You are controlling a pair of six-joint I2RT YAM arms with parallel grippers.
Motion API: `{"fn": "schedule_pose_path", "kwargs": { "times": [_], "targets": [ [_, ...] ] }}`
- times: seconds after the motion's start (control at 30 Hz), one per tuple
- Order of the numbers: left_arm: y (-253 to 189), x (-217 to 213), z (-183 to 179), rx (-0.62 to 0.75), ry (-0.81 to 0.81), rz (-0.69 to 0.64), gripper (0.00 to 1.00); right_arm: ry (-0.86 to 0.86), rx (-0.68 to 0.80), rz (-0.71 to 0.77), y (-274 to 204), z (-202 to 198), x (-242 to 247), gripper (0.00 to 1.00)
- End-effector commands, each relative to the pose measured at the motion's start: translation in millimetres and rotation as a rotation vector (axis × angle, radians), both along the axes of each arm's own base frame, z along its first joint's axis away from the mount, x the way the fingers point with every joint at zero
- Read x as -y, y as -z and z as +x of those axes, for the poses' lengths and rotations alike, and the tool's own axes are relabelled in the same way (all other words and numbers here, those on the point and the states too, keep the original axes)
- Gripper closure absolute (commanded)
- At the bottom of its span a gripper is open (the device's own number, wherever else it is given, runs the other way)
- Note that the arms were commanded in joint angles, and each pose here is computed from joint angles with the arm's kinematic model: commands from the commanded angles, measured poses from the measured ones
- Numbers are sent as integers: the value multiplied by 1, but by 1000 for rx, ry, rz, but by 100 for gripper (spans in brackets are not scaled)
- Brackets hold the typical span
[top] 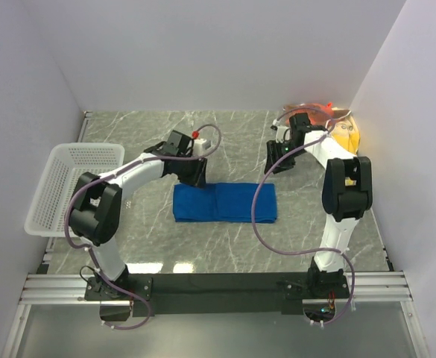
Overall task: Roll the towels
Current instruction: Fold the towel
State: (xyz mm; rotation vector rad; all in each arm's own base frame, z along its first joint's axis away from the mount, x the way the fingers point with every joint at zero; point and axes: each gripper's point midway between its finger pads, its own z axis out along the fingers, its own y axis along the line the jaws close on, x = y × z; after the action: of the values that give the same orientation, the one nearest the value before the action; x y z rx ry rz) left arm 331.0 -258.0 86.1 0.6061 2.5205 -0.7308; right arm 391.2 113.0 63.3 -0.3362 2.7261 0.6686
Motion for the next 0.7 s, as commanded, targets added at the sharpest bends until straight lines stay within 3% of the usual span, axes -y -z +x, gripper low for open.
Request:
{"fn": "schedule_pose_path", "kwargs": {
  "times": [0.0, 0.23, 0.37, 0.53, 0.57, 0.6, 0.67],
  "targets": [
    [13, -19, -28, -111, 43, 13, 61, -96, -42, -68, 12, -7, 0, 51],
    [44, -43, -44, -192, 52, 122, 64, -143, -201, -78, 45, -46, 1, 67],
    [74, -56, -18, -227, 37, 208, 67, -159, -244, -45, 43, -75, -3, 67],
    [68, -49, 59, -127, 27, 192, 67, -168, -307, 71, 37, -121, -25, 67],
    [64, -30, 90, -86, 62, 148, 63, -221, -327, 162, 33, -142, -49, 66],
    [80, -31, 87, -120, 64, 160, 63, -246, -349, 194, 32, -152, -58, 66],
    [58, -3, 117, -35, 127, 116, 59, -287, -321, 273, 25, -156, -79, 62]
  ]
}}
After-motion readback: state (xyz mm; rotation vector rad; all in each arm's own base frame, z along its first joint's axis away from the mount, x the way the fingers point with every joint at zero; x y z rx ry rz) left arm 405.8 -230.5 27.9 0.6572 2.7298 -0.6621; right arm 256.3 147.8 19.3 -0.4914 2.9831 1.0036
